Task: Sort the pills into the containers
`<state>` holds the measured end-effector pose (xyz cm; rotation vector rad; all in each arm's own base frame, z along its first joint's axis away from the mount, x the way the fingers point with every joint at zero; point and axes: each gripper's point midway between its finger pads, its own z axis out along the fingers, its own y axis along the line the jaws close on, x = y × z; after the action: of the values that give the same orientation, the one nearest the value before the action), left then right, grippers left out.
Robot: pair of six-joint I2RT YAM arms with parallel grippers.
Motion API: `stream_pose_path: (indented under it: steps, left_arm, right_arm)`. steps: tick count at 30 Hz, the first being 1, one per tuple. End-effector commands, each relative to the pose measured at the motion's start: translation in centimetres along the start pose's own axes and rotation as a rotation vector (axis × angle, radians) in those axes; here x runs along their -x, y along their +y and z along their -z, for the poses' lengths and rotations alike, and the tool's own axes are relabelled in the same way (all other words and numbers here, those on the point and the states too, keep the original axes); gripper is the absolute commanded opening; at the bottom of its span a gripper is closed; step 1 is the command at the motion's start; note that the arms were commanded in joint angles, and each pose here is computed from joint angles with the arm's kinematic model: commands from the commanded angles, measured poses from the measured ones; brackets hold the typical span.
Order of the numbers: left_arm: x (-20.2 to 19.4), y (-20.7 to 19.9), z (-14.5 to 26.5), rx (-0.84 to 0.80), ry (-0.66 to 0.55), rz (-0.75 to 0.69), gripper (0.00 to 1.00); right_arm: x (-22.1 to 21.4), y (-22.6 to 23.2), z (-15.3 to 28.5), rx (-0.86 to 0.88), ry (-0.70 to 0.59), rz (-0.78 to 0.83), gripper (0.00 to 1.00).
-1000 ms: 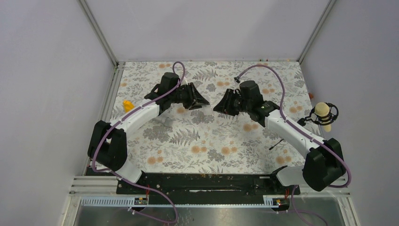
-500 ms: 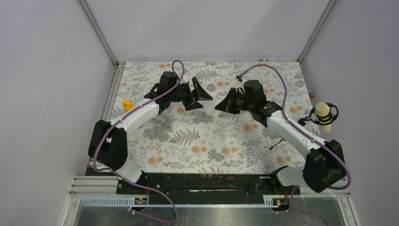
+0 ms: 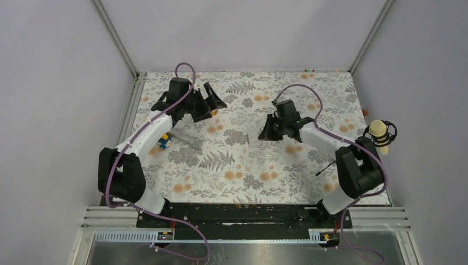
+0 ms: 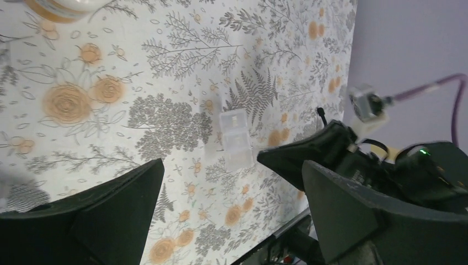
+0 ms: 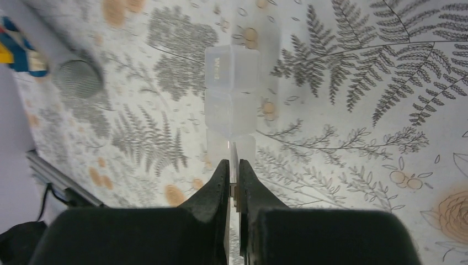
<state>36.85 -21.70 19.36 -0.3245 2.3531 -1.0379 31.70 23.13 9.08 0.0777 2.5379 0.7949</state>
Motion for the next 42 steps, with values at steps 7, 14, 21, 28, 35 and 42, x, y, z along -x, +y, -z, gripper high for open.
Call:
stream_pose_path:
  steps: [7, 14, 21, 28, 35, 42]
  left_arm:
    - [4.0, -0.5, 3.3, 0.083, -0.138, -0.154, 0.99]
    - [5.3, 0.4, 4.8, 0.141, -0.182, -0.181, 0.99]
    - [7.5, 0.5, 7.3, 0.208, -0.286, -0.205, 0.99]
    - [8.5, 1.5, 9.1, 0.276, -0.345, -0.209, 0.98]
    - [9.1, 2.8, 5.0, 0.252, -0.274, -0.219, 0.94]
    - [10.2, 4.5, -2.3, 0.231, -0.281, -0.338, 0.93]
  right_arm:
    - [2.2, -3.1, -2.0, -0.09, 0.02, 0.143, 0.15]
    - [6.7, 0.0, 0.5, -0.07, -0.053, 0.213, 0.85]
    - [10.6, 6.3, 1.3, -0.146, -0.101, 0.317, 0.89]
    - [13.0, 11.3, -0.2, -0.262, -0.151, 0.419, 0.84]
    - [14.1, 12.2, -0.2, -0.3, -0.147, 0.45, 0.82]
    - [12.2, 10.7, 1.8, -0.313, -0.122, 0.451, 0.82]
